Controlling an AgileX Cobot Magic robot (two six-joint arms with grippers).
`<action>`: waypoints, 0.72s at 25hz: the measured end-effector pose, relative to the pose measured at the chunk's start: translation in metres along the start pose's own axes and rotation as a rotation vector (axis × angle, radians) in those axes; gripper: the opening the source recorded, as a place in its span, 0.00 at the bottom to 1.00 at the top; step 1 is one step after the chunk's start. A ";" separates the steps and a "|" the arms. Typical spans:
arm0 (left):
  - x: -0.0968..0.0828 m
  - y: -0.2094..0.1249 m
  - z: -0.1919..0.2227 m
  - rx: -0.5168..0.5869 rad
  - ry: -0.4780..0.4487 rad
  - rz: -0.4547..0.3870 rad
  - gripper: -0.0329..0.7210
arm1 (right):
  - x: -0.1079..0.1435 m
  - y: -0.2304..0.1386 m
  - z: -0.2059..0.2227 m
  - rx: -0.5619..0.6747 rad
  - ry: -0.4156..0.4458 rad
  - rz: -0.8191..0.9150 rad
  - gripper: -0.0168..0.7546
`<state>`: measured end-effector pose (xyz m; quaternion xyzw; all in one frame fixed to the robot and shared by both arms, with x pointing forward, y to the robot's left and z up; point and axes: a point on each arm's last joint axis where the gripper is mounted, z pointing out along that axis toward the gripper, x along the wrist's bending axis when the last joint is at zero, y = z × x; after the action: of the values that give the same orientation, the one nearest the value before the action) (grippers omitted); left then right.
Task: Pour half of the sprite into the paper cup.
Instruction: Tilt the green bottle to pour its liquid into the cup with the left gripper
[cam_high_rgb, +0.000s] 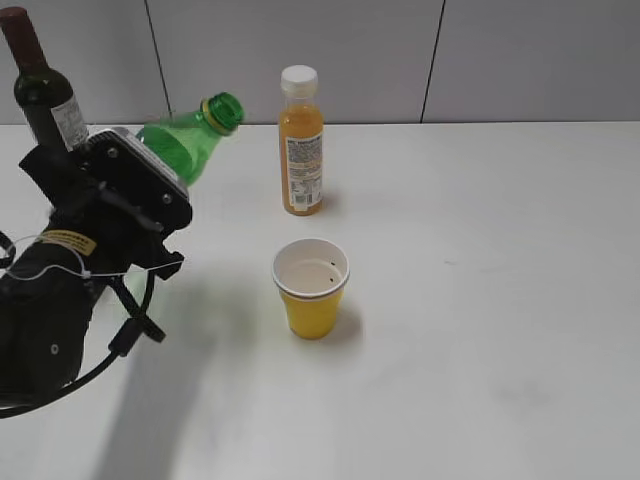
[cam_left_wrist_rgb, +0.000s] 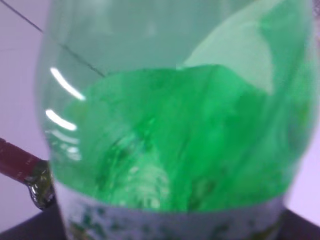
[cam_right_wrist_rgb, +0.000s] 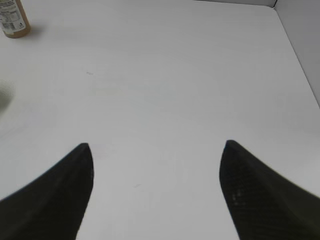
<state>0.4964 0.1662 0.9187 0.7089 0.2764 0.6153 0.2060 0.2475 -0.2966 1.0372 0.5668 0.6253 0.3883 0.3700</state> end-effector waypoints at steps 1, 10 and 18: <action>-0.002 -0.001 0.000 0.002 -0.002 0.022 0.65 | 0.000 0.000 0.000 0.000 0.000 0.000 0.79; -0.016 -0.012 0.004 0.035 -0.039 0.173 0.64 | 0.000 0.000 0.000 0.000 0.000 0.000 0.79; -0.021 -0.006 -0.001 0.000 -0.060 0.264 0.64 | 0.000 0.000 0.000 0.000 0.000 0.000 0.79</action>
<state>0.4929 0.1567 0.8990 0.7573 0.1745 0.6155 0.1315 0.2475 -0.2966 1.0372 0.5668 0.6253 0.3883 0.3700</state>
